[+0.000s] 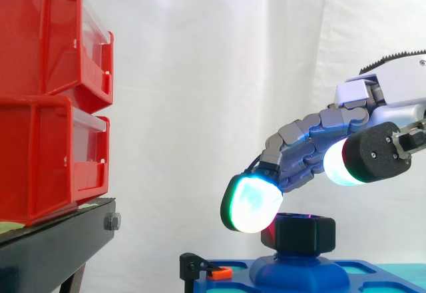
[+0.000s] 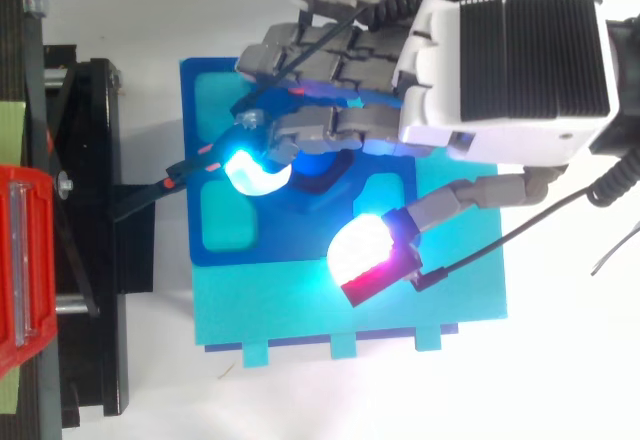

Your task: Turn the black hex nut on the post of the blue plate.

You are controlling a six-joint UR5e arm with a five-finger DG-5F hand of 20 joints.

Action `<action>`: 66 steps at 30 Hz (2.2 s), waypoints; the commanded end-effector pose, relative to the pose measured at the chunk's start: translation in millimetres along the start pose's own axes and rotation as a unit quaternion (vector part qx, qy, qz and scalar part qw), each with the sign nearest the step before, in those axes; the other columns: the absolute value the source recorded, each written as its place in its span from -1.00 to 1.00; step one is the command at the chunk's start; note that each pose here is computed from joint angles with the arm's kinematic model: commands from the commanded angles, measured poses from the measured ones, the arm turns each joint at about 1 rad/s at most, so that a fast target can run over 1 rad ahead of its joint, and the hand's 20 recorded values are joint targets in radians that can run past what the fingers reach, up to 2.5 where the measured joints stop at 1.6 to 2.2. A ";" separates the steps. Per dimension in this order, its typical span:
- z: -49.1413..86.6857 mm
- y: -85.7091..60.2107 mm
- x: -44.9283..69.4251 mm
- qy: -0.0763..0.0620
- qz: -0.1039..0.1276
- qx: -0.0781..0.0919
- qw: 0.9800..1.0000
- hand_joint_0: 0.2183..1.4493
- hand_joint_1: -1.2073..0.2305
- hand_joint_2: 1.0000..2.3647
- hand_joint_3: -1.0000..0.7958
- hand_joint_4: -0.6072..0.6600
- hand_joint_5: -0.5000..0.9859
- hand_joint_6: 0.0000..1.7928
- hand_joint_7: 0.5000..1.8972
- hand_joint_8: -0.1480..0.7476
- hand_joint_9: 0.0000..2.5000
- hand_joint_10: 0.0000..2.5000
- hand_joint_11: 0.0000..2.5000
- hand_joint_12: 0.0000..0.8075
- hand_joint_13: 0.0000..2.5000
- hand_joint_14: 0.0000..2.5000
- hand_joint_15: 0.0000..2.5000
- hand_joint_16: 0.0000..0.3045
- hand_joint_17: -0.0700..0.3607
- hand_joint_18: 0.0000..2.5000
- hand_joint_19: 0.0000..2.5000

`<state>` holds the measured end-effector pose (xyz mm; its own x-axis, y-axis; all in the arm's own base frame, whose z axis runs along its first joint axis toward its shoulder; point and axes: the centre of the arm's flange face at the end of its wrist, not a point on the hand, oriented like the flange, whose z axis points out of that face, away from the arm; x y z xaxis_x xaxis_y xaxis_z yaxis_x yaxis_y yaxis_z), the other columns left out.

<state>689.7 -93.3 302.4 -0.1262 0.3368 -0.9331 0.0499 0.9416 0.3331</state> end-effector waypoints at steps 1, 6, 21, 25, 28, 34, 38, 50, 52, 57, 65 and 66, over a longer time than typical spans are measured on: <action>-1.5 -8.8 -2.9 0.001 -0.002 -0.003 1.000 -0.57 0.25 -1.00 -0.44 0.24 -0.61 -0.44 -0.62 -0.13 -0.82 -1.00 -1.00 -0.07 -0.83 -1.00 -0.98 -0.60 -0.04 -0.97 -0.94; -5.8 -25.6 -7.6 0.007 -0.007 -0.009 1.000 -0.57 0.25 -1.00 -0.44 0.24 -0.61 -0.44 -0.61 -0.13 -0.82 -1.00 -1.00 -0.07 -0.83 -1.00 -0.97 -0.60 -0.04 -0.97 -0.94; -11.7 -58.4 -28.9 -0.001 -0.010 -0.024 1.000 -0.57 0.24 -1.00 -0.44 0.24 -0.61 -0.44 -0.62 -0.13 -0.81 -1.00 -1.00 -0.07 -0.82 -1.00 -0.98 -0.61 -0.05 -0.96 -0.94; -6.7 -46.8 -51.5 -0.009 -0.013 -0.027 1.000 -0.57 0.24 -1.00 -0.44 0.24 -0.61 -0.44 -0.62 -0.13 -0.81 -1.00 -1.00 -0.08 -0.82 -1.00 -0.97 -0.61 -0.05 -0.96 -0.94; -5.9 -31.9 -66.8 0.002 -0.015 -0.022 1.000 -0.57 0.24 -1.00 -0.44 0.24 -0.61 -0.44 -0.62 -0.13 -0.81 -1.00 -1.00 -0.07 -0.82 -1.00 -0.97 -0.61 -0.05 -0.96 -0.93; 17.7 -7.0 -37.0 -0.006 -0.024 -0.020 0.999 -0.57 0.24 -1.00 -0.44 0.25 -0.61 -0.44 -0.62 -0.13 -0.81 -1.00 -1.00 -0.07 -0.82 -1.00 -0.97 -0.61 -0.05 -0.96 -0.93; 29.2 8.3 -17.0 -0.002 -0.025 -0.024 0.999 -0.56 0.24 -1.00 -0.44 0.25 -0.61 -0.44 -0.61 -0.13 -0.81 -1.00 -1.00 -0.07 -0.82 -1.00 -0.97 -0.61 -0.05 -0.96 -0.94; 33.0 45.5 -5.4 0.002 -0.030 -0.011 0.999 -0.56 0.24 -1.00 -0.44 0.25 -0.60 -0.44 -0.43 -0.13 -0.81 -1.00 -1.00 -0.08 -0.82 -1.00 -0.98 -0.61 -0.05 -0.96 -0.94; 32.1 45.1 -4.6 0.007 -0.031 -0.009 0.999 -0.56 0.24 -1.00 -0.44 0.25 -0.61 -0.44 -0.37 -0.13 -0.81 -1.00 -1.00 -0.08 -0.82 -1.00 -0.98 -0.61 -0.05 -0.96 -0.94; 29.6 42.9 -7.0 0.017 -0.031 -0.012 0.999 -0.56 0.22 -1.00 -0.44 0.24 -0.62 -0.44 -0.28 -0.14 -0.82 -1.00 -1.00 -0.09 -0.81 -1.00 -0.97 -0.61 -0.05 -0.94 -0.94; 26.1 35.0 -15.6 0.033 -0.043 -0.009 0.998 -0.56 0.22 -1.00 -0.44 0.24 -0.62 -0.44 -0.29 -0.14 -0.81 -1.00 -1.00 -0.09 -0.80 -1.00 -0.98 -0.61 -0.05 -0.93 -0.93; 24.9 31.4 -18.1 0.034 -0.048 -0.007 0.998 -0.56 0.22 -1.00 -0.44 0.24 -0.62 -0.44 -0.28 -0.14 -0.81 -1.00 -1.00 -0.09 -0.80 -1.00 -0.98 -0.61 -0.05 -0.93 -0.93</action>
<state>720.0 -63.1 324.2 -0.1864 0.2611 -0.9472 0.0168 0.9648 0.2626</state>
